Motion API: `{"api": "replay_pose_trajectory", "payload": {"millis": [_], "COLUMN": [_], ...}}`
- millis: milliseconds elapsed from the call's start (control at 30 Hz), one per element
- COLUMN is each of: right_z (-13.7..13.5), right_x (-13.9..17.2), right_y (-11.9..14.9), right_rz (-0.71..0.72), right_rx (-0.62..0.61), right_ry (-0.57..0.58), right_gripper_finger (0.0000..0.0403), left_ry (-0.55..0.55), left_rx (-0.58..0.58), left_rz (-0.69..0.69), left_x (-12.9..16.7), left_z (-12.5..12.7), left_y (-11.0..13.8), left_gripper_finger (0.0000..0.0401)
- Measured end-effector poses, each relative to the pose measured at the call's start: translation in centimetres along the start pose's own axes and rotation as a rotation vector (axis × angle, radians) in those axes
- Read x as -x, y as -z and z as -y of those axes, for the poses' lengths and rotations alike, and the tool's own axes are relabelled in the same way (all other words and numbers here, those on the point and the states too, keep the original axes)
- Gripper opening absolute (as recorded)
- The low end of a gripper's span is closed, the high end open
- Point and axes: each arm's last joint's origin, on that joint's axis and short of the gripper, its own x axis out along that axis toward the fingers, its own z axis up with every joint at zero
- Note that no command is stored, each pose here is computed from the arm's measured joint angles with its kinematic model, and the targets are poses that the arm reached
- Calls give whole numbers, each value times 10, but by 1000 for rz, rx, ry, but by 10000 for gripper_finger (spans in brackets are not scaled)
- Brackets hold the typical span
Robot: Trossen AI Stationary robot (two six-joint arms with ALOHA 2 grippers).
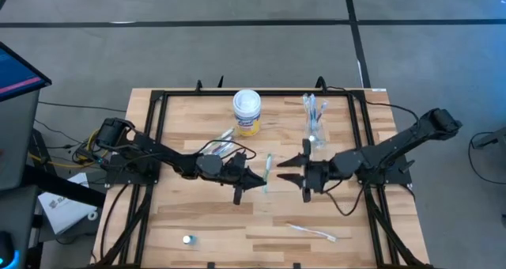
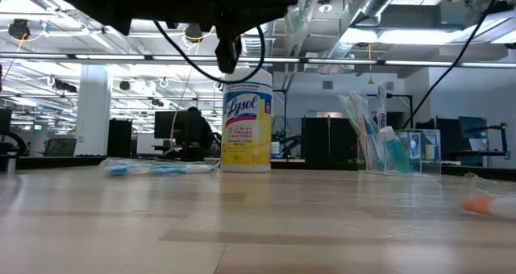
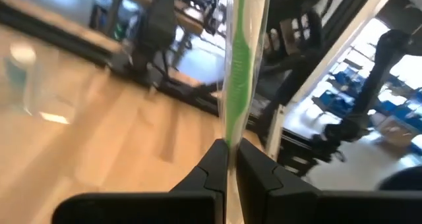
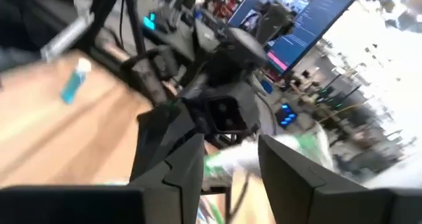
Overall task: Pick & Place toothbrushing station
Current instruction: Put the bottom green toothbrush into the transparent organizer
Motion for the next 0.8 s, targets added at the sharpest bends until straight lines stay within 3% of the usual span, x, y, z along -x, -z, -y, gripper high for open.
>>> {"api": "replay_pose_trajectory", "payload": {"millis": [233,567,800], "right_z": [-29,-57,-67], "right_x": [-5,-17,-34], "right_y": [1,0,5], "right_rz": [-112,-221,-340], "right_rx": [293,470,598], "right_ry": [52,98,133], "right_gripper_finger": [143,166,180], "left_ry": [67,156,188], "left_rx": [227,482,573], "left_rz": [-124,-229,-278], "left_x": [-1,-1,0], "left_z": [-17,-35,-34], "left_y": [-3,-12,-12], "left_gripper_finger": [5,5,5]}}
